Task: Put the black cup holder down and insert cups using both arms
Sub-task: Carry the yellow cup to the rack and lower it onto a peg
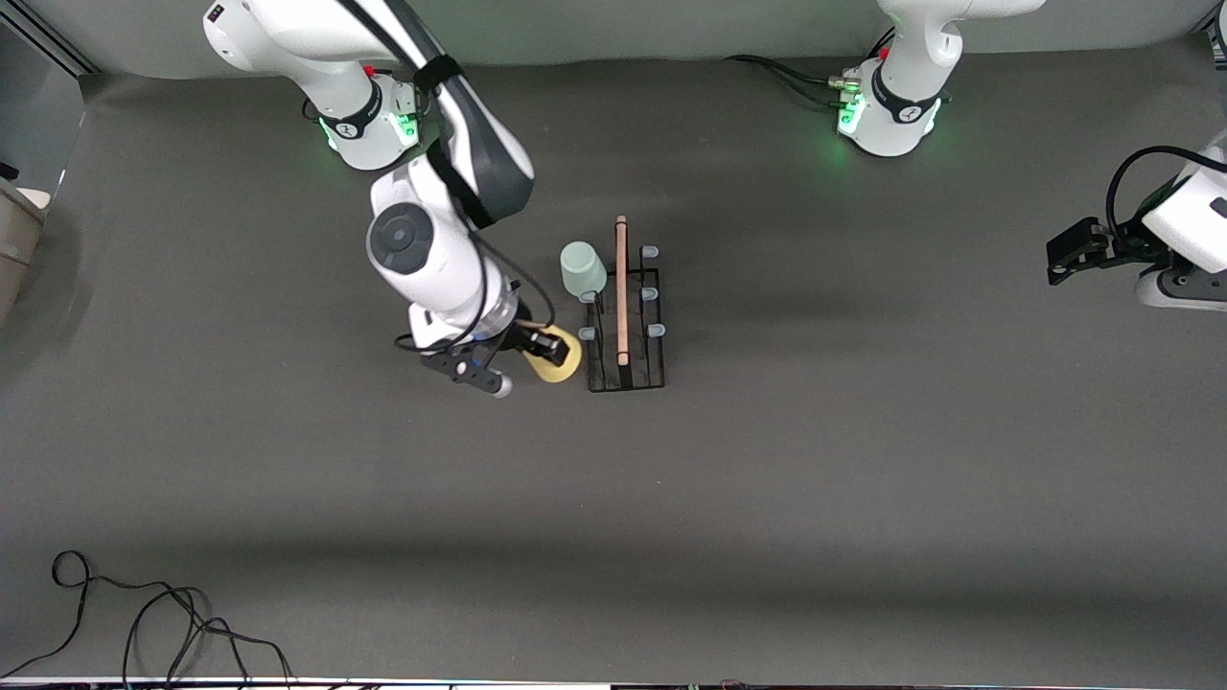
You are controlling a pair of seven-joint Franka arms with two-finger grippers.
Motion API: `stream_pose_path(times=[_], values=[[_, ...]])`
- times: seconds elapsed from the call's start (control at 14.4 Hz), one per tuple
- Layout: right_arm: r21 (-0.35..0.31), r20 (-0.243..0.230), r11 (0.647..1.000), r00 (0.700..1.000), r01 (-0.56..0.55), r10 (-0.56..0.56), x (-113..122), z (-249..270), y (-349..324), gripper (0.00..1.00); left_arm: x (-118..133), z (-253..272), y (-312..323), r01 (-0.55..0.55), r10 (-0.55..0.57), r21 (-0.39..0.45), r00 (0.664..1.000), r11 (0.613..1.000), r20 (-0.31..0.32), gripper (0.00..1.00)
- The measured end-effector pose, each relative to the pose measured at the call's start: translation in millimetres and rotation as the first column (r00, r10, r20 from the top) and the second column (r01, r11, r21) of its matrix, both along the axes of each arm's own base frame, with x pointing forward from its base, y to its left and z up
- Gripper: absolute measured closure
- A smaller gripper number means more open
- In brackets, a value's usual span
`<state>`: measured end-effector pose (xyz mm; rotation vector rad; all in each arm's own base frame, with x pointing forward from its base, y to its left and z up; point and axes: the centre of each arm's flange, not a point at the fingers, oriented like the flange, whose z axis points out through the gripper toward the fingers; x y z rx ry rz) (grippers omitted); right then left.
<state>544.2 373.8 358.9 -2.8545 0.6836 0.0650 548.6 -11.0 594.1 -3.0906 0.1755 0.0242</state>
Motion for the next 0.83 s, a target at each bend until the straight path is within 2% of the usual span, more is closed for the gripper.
stream_pose_path(times=[0.28,0.56,0.83], values=[[0.0,-0.013,1.0,1.0,0.012,-0.012,-4.5,4.7,8.4,0.35,0.2,1.7,4.1,-0.007,0.007,0.0,1.0,1.0,0.003,0.0],[-0.01,-0.058,1.0,0.998,0.003,-0.004,-4.4,22.3,12.3,0.35,0.4,2.0,5.2,-0.009,0.009,0.0,1.0,1.0,0.005,0.0],[-0.028,-0.06,0.999,0.998,0.029,-0.031,-4.6,34.8,18.3,0.35,0.6,1.7,5.3,-0.01,0.01,0.0,1.0,1.0,0.005,0.0]])
